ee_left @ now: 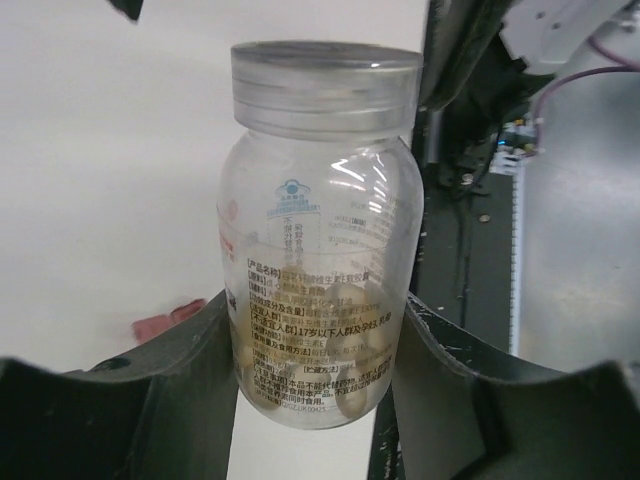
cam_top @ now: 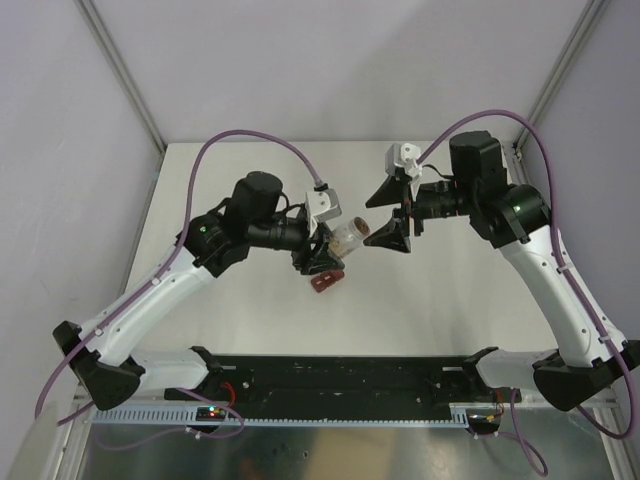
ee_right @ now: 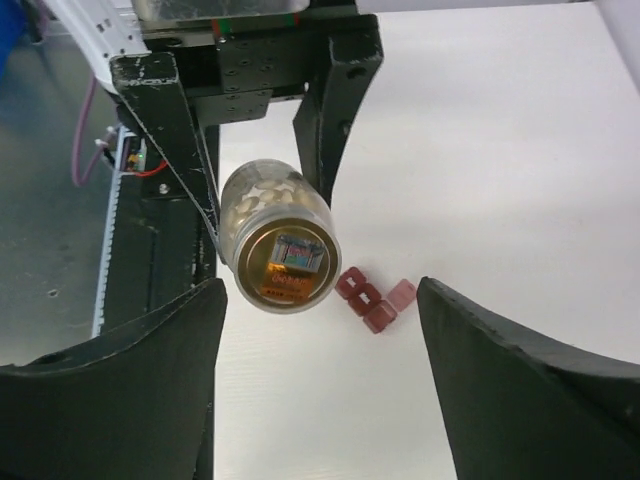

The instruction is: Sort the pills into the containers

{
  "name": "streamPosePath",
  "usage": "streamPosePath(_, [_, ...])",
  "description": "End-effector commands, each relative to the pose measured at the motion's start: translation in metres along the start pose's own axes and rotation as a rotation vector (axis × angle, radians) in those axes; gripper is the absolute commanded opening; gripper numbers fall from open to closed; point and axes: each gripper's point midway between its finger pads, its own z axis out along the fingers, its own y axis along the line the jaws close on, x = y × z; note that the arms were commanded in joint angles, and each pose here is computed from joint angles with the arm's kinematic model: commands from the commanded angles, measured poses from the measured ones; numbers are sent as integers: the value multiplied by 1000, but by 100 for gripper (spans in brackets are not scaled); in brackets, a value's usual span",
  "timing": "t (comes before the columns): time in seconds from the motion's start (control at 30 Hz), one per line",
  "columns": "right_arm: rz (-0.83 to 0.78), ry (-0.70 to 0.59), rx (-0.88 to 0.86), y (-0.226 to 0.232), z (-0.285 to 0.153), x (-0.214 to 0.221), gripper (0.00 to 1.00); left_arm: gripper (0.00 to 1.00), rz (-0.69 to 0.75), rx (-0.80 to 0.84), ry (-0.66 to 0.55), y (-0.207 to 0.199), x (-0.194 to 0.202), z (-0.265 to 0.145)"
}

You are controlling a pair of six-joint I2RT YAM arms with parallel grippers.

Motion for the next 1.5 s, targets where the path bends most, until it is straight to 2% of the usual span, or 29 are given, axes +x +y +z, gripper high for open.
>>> streamPosePath(0.0, [4,-63,121,-17,-13,-32,86,0,88,-204,-35,26,-25,-21])
streamPosePath(0.07, [71,-92,152,-24,-15,-39,91,0,103,-270,-20,36,-23,-24])
streamPosePath(0.17, [193,-128,166,-37,-13,-42,93,0,136,-353,4,46,-22,-25])
streamPosePath(0.33, [385,-161,152,-58,0,-36,92,0,179,-510,40,62,-22,-28])
streamPosePath(0.53, [523,-156,131,-73,16,-18,90,0,201,-638,50,75,-26,-32])
streamPosePath(0.73, [590,-149,81,-72,27,-3,85,0,211,-680,57,81,-28,-32])
streamPosePath(1.17, [606,-142,10,-60,38,2,76,0,227,-699,86,86,-23,-28])
streamPosePath(1.23, [603,-143,6,-60,38,2,74,0,230,-701,85,86,-24,-28])
streamPosePath(1.33, [600,-143,-1,-58,39,2,65,0,231,-703,83,86,-25,-29])
streamPosePath(1.47, [575,-143,-4,-55,37,1,46,0,229,-690,77,84,-26,-28])
